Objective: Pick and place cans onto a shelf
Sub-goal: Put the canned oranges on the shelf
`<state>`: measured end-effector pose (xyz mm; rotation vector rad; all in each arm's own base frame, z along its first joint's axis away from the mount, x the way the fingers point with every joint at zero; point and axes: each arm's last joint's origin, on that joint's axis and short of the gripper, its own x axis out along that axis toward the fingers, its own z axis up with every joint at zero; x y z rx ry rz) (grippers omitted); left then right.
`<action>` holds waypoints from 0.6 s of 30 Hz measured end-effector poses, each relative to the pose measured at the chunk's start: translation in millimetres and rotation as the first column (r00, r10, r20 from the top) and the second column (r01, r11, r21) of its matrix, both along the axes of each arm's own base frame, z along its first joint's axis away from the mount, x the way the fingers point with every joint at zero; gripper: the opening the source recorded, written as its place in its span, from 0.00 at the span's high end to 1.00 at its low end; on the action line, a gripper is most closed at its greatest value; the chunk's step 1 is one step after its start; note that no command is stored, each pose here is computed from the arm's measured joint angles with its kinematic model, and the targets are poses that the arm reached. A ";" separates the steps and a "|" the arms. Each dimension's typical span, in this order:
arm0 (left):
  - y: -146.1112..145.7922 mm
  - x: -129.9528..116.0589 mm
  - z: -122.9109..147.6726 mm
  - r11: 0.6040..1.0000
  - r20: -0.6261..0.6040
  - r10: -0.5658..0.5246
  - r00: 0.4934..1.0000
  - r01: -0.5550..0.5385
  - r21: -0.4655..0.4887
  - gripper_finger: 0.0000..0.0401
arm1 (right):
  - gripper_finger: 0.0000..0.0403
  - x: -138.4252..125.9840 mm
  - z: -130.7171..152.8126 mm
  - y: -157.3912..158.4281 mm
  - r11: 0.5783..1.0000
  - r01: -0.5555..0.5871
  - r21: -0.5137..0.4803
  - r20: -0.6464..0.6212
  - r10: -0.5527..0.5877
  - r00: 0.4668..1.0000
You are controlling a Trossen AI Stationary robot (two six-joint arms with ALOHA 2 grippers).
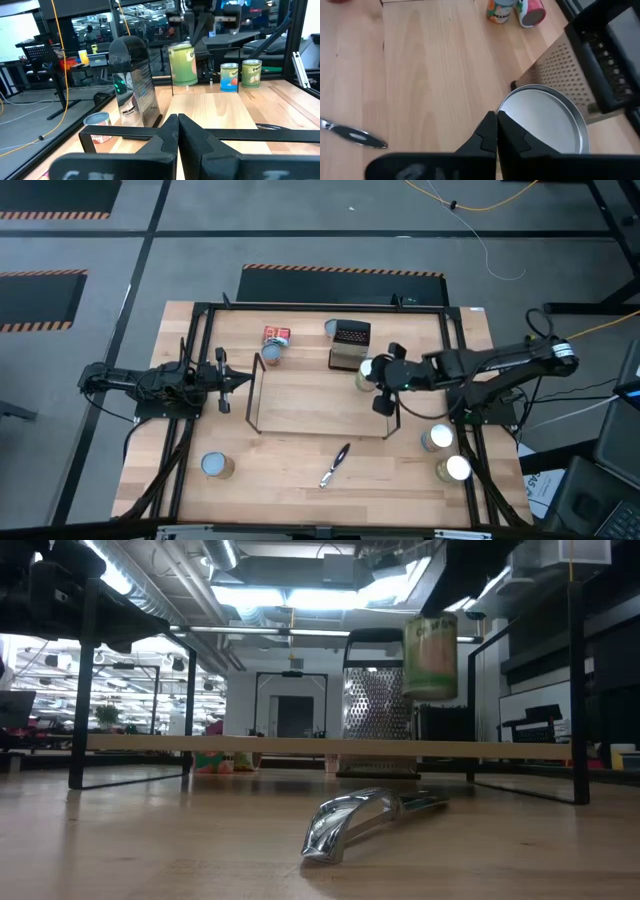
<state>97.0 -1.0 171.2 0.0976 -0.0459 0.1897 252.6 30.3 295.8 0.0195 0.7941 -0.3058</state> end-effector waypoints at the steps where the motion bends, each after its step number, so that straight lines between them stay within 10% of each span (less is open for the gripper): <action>1: 0.0 0.0 0.0 1.000 0.000 0.000 1.000 0.000 0.000 1.00 | 1.00 0.9 -4.5 0.2 1.000 0.000 0.002 0.012 0.000 1.000; 18: 0.0 0.0 0.0 1.000 0.000 0.000 1.000 0.000 0.000 1.00 | 1.00 -3.8 -47.7 -0.8 0.999 0.035 0.024 -0.020 -0.035 0.999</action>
